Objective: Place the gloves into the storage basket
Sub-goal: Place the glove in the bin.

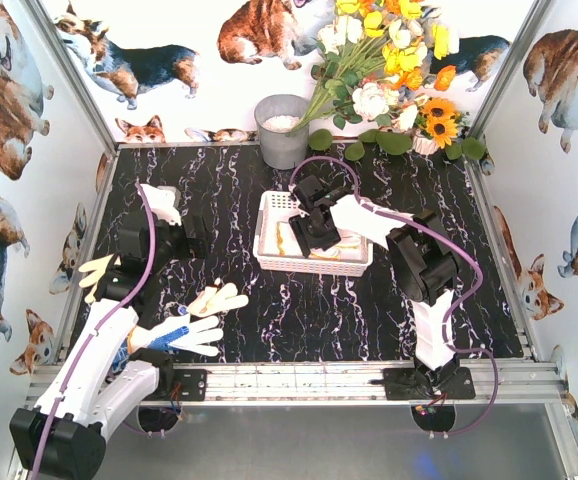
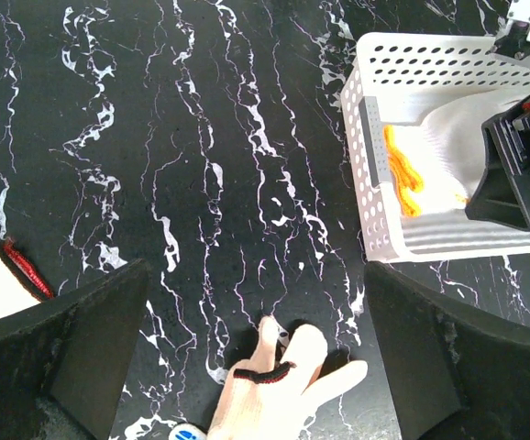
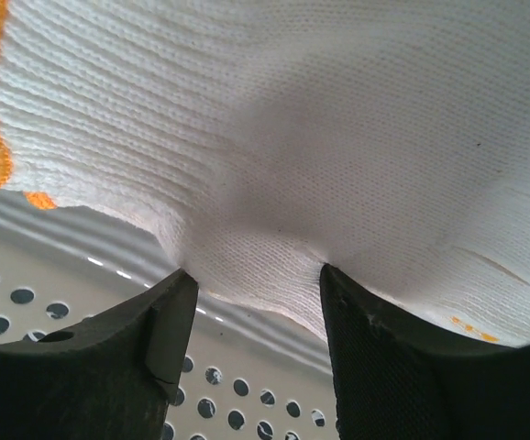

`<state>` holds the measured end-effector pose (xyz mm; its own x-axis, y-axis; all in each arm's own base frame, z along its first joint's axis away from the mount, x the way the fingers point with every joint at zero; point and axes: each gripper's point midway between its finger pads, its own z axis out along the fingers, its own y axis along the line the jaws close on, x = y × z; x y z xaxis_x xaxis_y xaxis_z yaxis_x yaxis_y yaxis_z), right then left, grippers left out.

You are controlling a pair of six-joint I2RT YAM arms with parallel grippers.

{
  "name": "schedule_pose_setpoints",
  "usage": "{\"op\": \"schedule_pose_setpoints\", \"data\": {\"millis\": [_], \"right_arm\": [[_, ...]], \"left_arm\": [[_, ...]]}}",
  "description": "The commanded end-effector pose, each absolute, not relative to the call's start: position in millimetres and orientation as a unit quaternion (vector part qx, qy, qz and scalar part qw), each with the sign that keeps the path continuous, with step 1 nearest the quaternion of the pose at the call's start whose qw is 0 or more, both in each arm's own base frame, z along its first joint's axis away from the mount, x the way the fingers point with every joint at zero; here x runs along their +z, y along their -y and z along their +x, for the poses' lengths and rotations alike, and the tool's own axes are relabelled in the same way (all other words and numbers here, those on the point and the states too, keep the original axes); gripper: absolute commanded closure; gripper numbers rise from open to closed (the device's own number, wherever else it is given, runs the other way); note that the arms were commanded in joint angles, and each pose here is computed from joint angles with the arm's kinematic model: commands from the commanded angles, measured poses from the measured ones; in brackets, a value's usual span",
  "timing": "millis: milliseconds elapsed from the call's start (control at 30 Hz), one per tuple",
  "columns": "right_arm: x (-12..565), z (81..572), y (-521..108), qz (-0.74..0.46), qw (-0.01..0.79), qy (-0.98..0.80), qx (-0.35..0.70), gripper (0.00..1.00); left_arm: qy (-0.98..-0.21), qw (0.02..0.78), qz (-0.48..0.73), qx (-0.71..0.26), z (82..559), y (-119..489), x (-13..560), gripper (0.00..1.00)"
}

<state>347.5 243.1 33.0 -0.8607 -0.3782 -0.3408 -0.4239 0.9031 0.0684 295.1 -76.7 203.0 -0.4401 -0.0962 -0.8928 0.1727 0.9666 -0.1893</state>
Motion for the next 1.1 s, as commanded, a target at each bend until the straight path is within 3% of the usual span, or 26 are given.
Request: {"op": "schedule_pose_setpoints", "data": {"millis": [0,267,467,800,1067], "right_arm": [[41,379,-260,-0.155,0.219,-0.96,0.076,0.44],[40,387,-275,-0.113,0.227,-0.961,0.107,0.44],[58,387,-283,-0.093,0.238,-0.957,0.136,0.38],[136,370,-277,-0.095,0.3,-0.932,0.182,0.26],[197,342,-254,-0.084,0.358,-0.906,0.21,0.25]], "left_arm": [[-0.834,0.536,0.017,-0.132,299,75,206,0.06],[-0.833,0.535,0.018,-0.142,300,77,205,0.06],[-0.832,0.536,0.018,-0.143,299,77,206,0.05],[-0.838,0.528,-0.027,-0.134,286,67,203,0.04],[-0.848,0.495,-0.132,-0.133,264,53,194,0.04]]}}
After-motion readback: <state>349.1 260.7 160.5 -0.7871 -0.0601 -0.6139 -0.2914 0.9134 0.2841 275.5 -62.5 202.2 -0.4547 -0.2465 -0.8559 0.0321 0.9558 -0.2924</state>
